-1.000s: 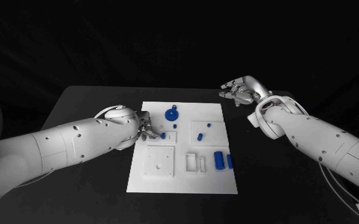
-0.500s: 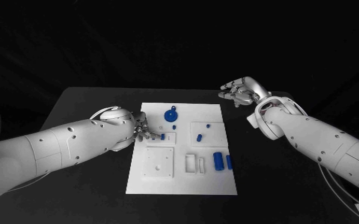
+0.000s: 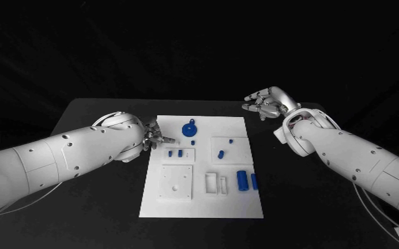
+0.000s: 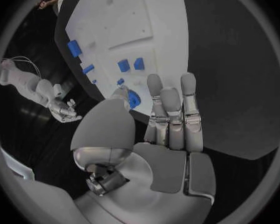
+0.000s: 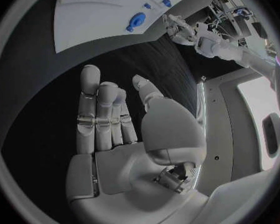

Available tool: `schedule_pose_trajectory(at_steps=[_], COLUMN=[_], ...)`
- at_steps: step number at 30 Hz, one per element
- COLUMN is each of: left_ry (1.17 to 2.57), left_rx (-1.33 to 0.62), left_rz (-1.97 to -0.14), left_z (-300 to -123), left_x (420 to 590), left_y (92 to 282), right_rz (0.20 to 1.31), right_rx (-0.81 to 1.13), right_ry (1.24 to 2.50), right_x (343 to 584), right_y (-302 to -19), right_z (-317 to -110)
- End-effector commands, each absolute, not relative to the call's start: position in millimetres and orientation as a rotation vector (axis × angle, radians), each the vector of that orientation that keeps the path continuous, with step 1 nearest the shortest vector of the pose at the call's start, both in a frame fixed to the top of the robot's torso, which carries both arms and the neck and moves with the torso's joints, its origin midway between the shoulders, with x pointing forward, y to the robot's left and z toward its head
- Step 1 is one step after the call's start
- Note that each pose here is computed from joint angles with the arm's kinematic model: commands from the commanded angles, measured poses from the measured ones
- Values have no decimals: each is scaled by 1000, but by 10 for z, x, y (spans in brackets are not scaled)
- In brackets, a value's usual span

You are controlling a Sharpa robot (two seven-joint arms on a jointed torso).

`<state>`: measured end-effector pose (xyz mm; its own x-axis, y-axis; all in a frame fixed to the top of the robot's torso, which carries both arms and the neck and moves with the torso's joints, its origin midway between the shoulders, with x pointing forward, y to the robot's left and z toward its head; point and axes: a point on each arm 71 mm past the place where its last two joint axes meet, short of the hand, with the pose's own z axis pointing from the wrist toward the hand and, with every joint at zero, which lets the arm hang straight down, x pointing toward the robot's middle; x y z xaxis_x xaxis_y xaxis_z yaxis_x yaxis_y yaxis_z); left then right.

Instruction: Assemble the parts on the task board

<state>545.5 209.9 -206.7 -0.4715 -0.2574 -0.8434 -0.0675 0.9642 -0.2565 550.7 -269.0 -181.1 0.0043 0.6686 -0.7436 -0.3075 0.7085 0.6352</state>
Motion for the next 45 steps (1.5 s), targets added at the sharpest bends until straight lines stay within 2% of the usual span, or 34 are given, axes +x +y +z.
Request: schedule_pose_trajectory(at_steps=[1,10,20,29,45], left_ry=[2021,1914,1721,1621,1640], left_rx=[-321,-329,-64,171,338], left_rz=[-307,-519,-685,-707,-681], left_z=[-2025,-1923,-1832,-1929,-2177], left_x=[5468,5512,5523,5475,5451], left_y=[2083,1964,1614,1350,1129], right_rz=[798,797,800,806,831], right_rx=[323,324,324,322,324], right_ry=[1371,1371,1371,1369,1353], right_x=[5504,5502,5502,5500,5495], right_y=[-2679,-2686,-2670,-2645,-2614], right_z=[-1819,-1823,-1822,-1817,-1801])
